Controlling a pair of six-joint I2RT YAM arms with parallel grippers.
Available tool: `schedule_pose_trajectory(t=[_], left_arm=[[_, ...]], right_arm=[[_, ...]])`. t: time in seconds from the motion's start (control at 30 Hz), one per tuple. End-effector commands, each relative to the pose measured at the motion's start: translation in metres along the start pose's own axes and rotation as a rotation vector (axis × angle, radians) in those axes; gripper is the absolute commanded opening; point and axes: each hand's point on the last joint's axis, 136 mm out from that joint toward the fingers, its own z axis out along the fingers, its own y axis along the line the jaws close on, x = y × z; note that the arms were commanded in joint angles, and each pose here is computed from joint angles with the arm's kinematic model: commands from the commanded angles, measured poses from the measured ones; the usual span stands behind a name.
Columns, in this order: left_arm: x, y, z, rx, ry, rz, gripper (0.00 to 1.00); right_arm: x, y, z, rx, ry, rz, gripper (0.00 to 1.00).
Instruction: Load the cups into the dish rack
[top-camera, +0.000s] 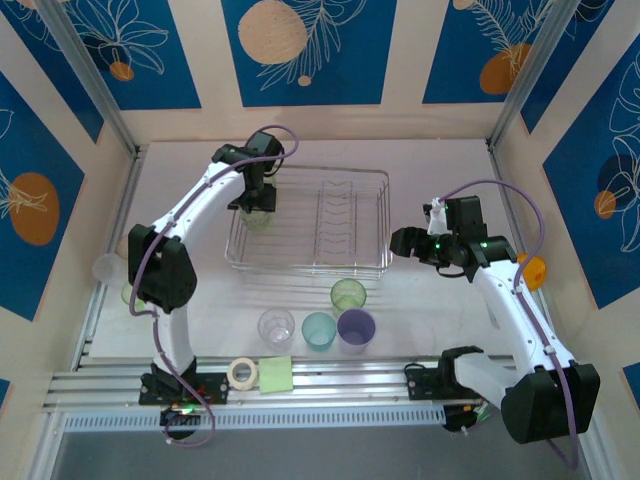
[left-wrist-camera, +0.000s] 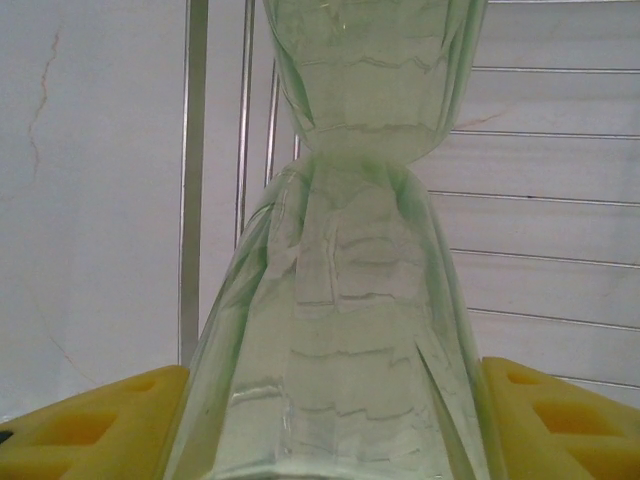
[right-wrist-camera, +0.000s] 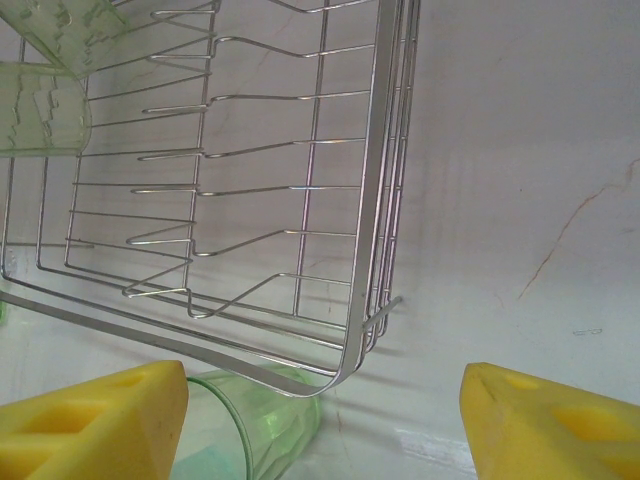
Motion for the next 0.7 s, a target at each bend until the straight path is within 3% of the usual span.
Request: schedule_pose_trajectory(t=[0.0, 0.3, 0.33, 0.43, 0.67], left_arm=[[-0.002, 0.005, 0.006, 0.006, 0.000, -0.009, 0.00], [0.005, 0.007, 0.025, 0.032, 0.060, -0.001, 0.02], [0.006, 0.004, 0.026, 0.043, 0.066, 0.007, 0.19], [0.006, 0.001, 0.029, 0.056, 0.072, 0.020, 0.49], [0.001, 0.003, 0.029, 0.045, 0.051, 0.037, 0.82]], right_arm=[[-0.004, 0.009, -0.008, -0.024, -0.014, -0.032, 0.73], [-0.001, 0.010, -0.007, -0.031, -0.001, -0.032, 0.73], [0.000, 0.011, -0.007, -0.034, 0.003, -0.033, 0.74], [0.001, 0.012, -0.007, -0.039, 0.008, -0.035, 0.74], [0.001, 0.015, -0.008, -0.042, 0.011, -0.047, 0.74]])
